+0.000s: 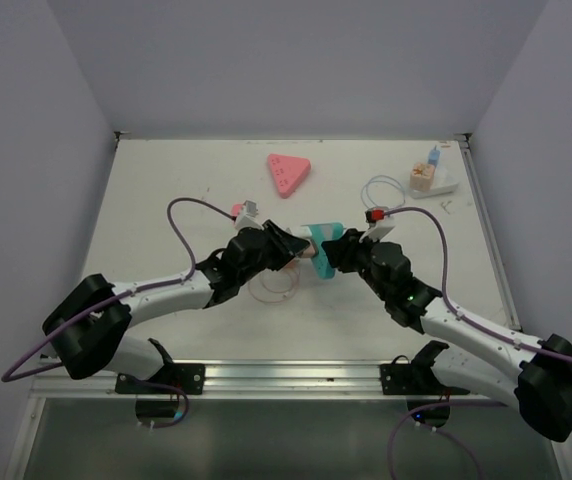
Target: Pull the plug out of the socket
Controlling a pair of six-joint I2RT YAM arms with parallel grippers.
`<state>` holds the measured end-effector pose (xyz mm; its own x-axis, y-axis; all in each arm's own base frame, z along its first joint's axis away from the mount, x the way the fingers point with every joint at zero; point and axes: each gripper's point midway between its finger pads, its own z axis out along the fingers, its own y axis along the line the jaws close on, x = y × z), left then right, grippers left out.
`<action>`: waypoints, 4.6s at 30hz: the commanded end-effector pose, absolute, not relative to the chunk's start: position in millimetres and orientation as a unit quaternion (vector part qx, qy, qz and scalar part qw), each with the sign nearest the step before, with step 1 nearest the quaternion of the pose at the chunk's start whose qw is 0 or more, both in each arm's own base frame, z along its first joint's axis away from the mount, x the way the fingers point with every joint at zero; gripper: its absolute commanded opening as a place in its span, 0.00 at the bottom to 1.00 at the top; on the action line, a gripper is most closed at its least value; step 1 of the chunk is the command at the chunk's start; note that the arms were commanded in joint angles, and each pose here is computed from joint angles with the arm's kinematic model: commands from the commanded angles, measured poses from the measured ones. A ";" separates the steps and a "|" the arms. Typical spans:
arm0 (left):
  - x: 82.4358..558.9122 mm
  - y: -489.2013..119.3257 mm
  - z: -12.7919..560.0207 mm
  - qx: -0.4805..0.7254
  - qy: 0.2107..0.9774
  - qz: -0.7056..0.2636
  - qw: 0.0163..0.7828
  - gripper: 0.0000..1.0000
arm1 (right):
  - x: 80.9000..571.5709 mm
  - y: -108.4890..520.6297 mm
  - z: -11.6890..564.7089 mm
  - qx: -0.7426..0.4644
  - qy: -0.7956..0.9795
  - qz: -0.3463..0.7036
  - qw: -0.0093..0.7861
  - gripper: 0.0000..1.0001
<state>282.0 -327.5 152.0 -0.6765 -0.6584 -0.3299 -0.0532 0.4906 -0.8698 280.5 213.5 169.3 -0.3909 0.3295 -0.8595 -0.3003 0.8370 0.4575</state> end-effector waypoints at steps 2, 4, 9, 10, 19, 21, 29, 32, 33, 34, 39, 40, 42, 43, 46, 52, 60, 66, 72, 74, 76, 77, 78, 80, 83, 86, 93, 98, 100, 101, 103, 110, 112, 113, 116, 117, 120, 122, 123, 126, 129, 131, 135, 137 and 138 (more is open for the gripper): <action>276.3 -326.6 177.7 -0.220 0.773 -0.484 0.346 0.00 | 301.0 176.3 188.7 0.093 0.751 0.226 0.613 0.00; 273.9 -325.8 182.8 -0.215 0.771 -0.488 0.347 0.00 | 302.7 160.2 177.6 0.117 0.756 0.190 0.616 0.00; 270.9 -317.1 187.6 -0.216 0.769 -0.484 0.356 0.00 | 304.4 136.1 163.5 0.139 0.761 0.125 0.621 0.00; 269.3 -314.6 188.7 -0.218 0.768 -0.485 0.357 0.00 | 304.3 131.7 160.8 0.143 0.761 0.114 0.622 0.00; 259.3 -299.9 199.0 -0.200 0.774 -0.476 0.366 0.00 | 309.1 124.3 149.0 0.153 0.765 0.095 0.618 0.00; 257.0 -293.4 202.7 -0.190 0.775 -0.474 0.373 0.00 | 309.7 125.0 149.9 0.151 0.764 0.103 0.619 0.00; 271.1 -226.9 137.6 -0.180 0.816 -0.390 0.386 0.00 | 309.6 137.0 165.7 0.127 0.756 0.163 0.621 0.00; 283.6 -204.1 112.1 -0.180 0.831 -0.360 0.384 0.00 | 309.0 148.5 174.9 0.112 0.752 0.195 0.619 0.00; 289.4 -194.2 98.0 -0.188 0.839 -0.343 0.378 0.00 | 308.6 151.4 176.2 0.107 0.752 0.202 0.618 0.00; 290.4 -193.1 93.5 -0.184 0.840 -0.347 0.374 0.00 | 308.3 155.1 181.0 0.101 0.750 0.211 0.619 0.00; 292.4 -179.0 62.1 -0.194 0.843 -0.348 0.361 0.00 | 306.3 165.4 190.5 0.078 0.747 0.234 0.617 0.00; 293.0 -177.7 60.1 -0.193 0.843 -0.347 0.362 0.02 | 306.0 167.4 193.2 0.074 0.746 0.239 0.618 0.00; 293.3 -173.0 51.9 -0.195 0.847 -0.335 0.363 0.08 | 305.2 173.2 197.2 0.064 0.744 0.250 0.616 0.00; 293.1 -171.8 50.3 -0.196 0.847 -0.334 0.363 0.11 | 305.2 174.4 198.1 0.061 0.744 0.252 0.616 0.00; 289.7 -165.6 42.9 -0.203 0.849 -0.329 0.361 0.25 | 305.1 178.8 198.7 0.054 0.746 0.258 0.612 0.00; 285.4 -158.1 49.8 -0.206 0.845 -0.329 0.367 0.74 | 304.3 186.3 204.6 0.040 0.743 0.273 0.610 0.00; 292.2 -147.2 100.8 -0.195 0.835 -0.309 0.411 1.00 | 296.8 206.8 226.1 -0.003 0.729 0.318 0.605 0.00; 292.3 -171.1 148.0 -0.174 0.819 -0.374 0.399 1.00 | 290.6 219.0 241.4 -0.019 0.716 0.356 0.601 0.00; 294.9 -210.1 185.7 -0.152 0.799 -0.415 0.407 1.00 | 287.2 225.4 245.3 -0.021 0.710 0.378 0.594 0.00; 289.9 -232.5 183.5 -0.115 0.811 -0.405 0.405 1.00 | 286.3 227.5 247.9 -0.024 0.707 0.383 0.594 0.00; 287.8 -250.0 193.5 -0.069 0.811 -0.406 0.416 1.00 | 285.8 228.7 248.5 -0.028 0.707 0.385 0.593 0.00; 289.8 -254.5 194.4 -0.053 0.810 -0.402 0.423 1.00 | 285.9 228.3 248.5 -0.029 0.708 0.383 0.593 0.00; 291.6 -257.6 200.2 -0.037 0.807 -0.399 0.434 1.00 | 286.1 228.3 249.4 -0.033 0.708 0.380 0.595 0.00; 292.3 -260.2 203.5 0.010 0.804 -0.378 0.458 0.99 | 282.9 232.1 251.0 -0.051 0.709 0.383 0.591 0.00; 294.7 -259.1 207.1 0.074 0.801 -0.344 0.484 0.97 | 281.1 236.4 250.1 -0.076 0.713 0.379 0.585 0.00; 293.7 -260.9 207.3 0.146 0.796 -0.307 0.501 0.95 | 279.4 238.9 249.2 -0.093 0.714 0.377 0.583 0.00; 282.2 -272.5 189.2 0.235 0.792 -0.269 0.496 0.88 | 277.9 240.9 255.3 -0.112 0.711 0.374 0.585 0.00; 275.9 -283.7 186.8 0.266 0.787 -0.261 0.492 0.81 | 277.2 241.8 255.4 -0.120 0.712 0.372 0.583 0.00; 275.7 -286.3 187.4 0.273 0.785 -0.250 0.496 0.79 | 276.7 242.7 255.6 -0.122 0.712 0.374 0.582 0.00; 275.9 -286.6 186.5 0.275 0.786 -0.245 0.497 0.78 | 276.5 243.5 255.3 -0.124 0.712 0.375 0.581 0.00; 273.2 -291.3 186.1 0.284 0.783 -0.246 0.496 0.75 | 275.5 244.8 256.8 -0.127 0.710 0.379 0.580 0.00; 274.4 -298.9 181.4 0.292 0.784 -0.229 0.497 0.64 | 274.6 244.2 257.8 -0.129 0.708 0.378 0.582 0.00; 273.8 -299.0 181.7 0.292 0.784 -0.228 0.498 0.58 | 275.0 243.1 258.0 -0.127 0.708 0.376 0.584 0.00; 273.7 -298.9 181.4 0.292 0.785 -0.228 0.497 0.55 | 275.5 242.3 256.1 -0.127 0.709 0.373 0.585 0.00; 272.6 -298.1 183.6 0.292 0.783 -0.229 0.499 0.40 | 276.7 241.8 251.5 -0.129 0.713 0.368 0.584 0.00; 271.9 -298.1 184.4 0.293 0.782 -0.229 0.499 0.35 | 278.7 240.9 248.6 -0.126 0.716 0.362 0.584 0.00; 271.9 -295.9 187.2 0.291 0.782 -0.227 0.503 0.09 | 287.9 231.1 236.1 -0.111 0.730 0.328 0.589 0.00; 272.0 -295.0 193.0 0.290 0.778 -0.228 0.508 0.00 | 292.5 221.0 221.3 -0.102 0.744 0.296 0.591 0.00; 272.1 -294.5 194.1 0.290 0.777 -0.228 0.510 0.00 | 297.7 212.8 218.1 -0.088 0.748 0.274 0.598 0.00; 266.3 -288.5 193.2 0.296 0.782 -0.223 0.502 0.00 | 303.2 198.9 201.4 -0.083 0.766 0.227 0.596 0.00; 264.1 -284.0 198.2 0.293 0.781 -0.222 0.506 0.00 | 310.0 182.3 185.9 -0.067 0.783 0.175 0.593 0.00; 262.2 -281.8 202.5 0.293 0.779 -0.223 0.508 0.00 | 315.3 169.7 175.8 -0.052 0.793 0.137 0.591 0.00; 257.7 -276.9 208.8 0.292 0.779 -0.223 0.509 0.00 | 319.5 156.5 166.4 -0.033 0.802 0.099 0.588 0.00; 254.8 -273.0 213.9 0.290 0.779 -0.223 0.510 0.00 | 321.1 152.7 164.3 -0.027 0.805 0.088 0.587 0.00; 253.8 -272.4 216.6 0.289 0.778 -0.224 0.511 0.00 | 321.4 151.7 162.6 -0.025 0.806 0.084 0.585 0.00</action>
<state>258.4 -273.5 165.9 -0.3943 0.2758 -0.8766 0.6602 0.7486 -0.0614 287.5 226.0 184.8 -0.3504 0.1348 -0.9268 -0.4636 0.8349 0.2967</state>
